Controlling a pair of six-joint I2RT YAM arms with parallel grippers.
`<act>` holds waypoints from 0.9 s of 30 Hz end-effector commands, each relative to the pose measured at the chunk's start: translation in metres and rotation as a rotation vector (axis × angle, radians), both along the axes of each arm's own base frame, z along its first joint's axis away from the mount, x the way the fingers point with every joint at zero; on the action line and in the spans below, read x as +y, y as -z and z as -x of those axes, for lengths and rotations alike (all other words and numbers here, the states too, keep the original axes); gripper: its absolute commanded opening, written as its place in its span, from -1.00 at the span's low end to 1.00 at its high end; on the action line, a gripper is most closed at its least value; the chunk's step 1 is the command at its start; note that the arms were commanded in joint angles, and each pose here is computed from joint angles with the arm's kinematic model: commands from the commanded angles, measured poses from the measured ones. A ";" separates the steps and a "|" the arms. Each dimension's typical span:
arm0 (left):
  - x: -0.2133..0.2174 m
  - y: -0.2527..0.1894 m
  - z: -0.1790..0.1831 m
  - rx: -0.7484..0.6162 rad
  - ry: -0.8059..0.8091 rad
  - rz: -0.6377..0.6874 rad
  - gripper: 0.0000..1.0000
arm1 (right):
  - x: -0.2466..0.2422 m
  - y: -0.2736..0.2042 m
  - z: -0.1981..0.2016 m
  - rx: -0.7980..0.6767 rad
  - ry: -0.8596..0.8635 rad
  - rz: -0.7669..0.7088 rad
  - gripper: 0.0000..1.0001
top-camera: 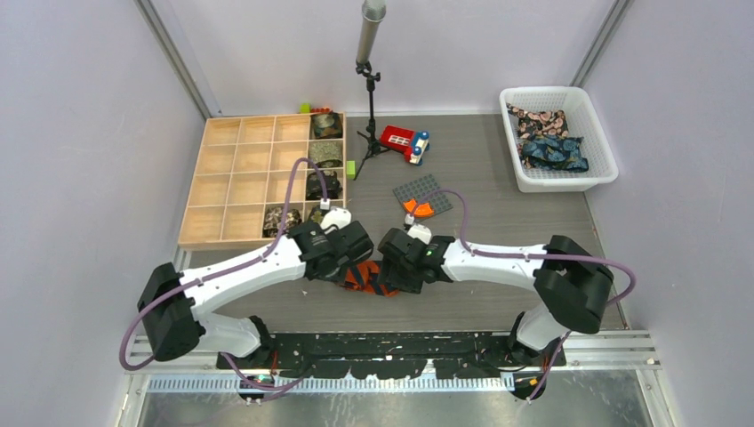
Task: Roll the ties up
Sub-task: Roll the tie at the center of the board.
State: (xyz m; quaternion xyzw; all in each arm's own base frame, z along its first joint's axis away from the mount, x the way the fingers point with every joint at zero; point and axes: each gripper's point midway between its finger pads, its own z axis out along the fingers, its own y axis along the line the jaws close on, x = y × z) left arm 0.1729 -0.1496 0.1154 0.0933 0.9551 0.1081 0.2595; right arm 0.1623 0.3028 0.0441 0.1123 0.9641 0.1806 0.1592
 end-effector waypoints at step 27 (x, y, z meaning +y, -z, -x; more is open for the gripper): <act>-0.009 0.006 -0.014 -0.006 -0.079 0.606 0.43 | -0.005 -0.030 -0.055 -0.101 -0.249 0.142 0.11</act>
